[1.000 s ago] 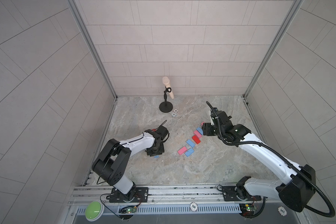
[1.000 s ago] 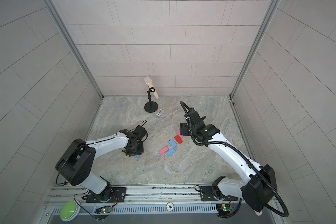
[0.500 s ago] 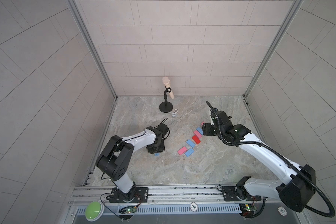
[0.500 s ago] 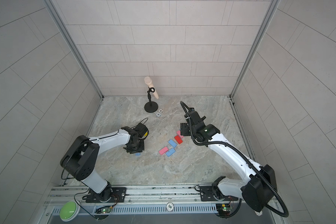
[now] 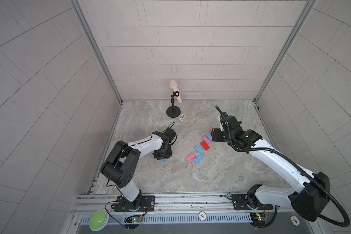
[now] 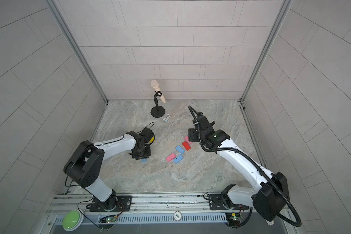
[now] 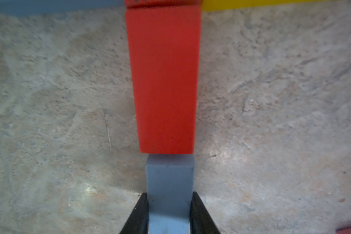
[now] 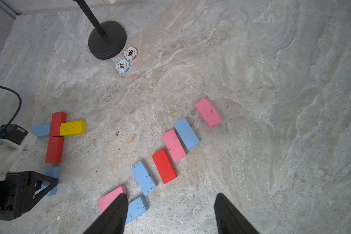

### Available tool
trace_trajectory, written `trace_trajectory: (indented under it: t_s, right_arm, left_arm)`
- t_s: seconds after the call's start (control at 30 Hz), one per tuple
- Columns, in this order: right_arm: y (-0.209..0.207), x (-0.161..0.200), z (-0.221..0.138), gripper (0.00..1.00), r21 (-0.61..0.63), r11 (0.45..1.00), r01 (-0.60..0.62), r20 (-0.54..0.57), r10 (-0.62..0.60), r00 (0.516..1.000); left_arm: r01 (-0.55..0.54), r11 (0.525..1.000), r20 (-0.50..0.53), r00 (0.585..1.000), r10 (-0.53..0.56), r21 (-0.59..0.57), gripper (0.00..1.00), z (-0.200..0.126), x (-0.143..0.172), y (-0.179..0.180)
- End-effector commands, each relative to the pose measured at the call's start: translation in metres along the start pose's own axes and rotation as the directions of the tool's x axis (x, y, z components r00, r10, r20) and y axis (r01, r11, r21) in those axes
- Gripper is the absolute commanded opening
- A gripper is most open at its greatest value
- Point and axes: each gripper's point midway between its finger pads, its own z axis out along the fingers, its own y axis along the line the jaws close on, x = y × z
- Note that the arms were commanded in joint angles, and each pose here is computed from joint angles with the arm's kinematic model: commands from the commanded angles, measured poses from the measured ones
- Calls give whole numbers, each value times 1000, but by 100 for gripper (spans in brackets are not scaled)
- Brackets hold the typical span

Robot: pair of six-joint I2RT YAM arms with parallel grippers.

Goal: Assemble the letter t with building blocks
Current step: Assemble the building block at the center of the board.

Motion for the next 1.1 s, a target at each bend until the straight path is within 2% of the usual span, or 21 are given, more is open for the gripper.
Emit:
trace_trajectory:
  t_s: [0.0,0.4,0.43,0.63,1.07]
  right_arm:
    - [-6,2,3,71,22,1000,-15,3,15,1000]
    - [-4,1,5,71,21,1000,-19,0,19,1000]
    - [-4,1,6,71,22,1000,-20,-1,20,1000]
    - [-4,0,5,71,20,1000,-24,1,24,1000]
    - [-5,2,5,71,21,999,-27,-2,27,1000]
  left_arm:
    - [-7,999,4,1000,8,-45,30,5,-4,9]
    - [-9,999,-4,1000,8,-50,31,8,-2,9]
    - [23,998,-4,1000,-23,-52,31,9,-7,16]
    - [31,998,0,1000,-31,-49,31,9,-6,18]
    - [8,1000,1,1000,-7,-3,35,11,-10,7]
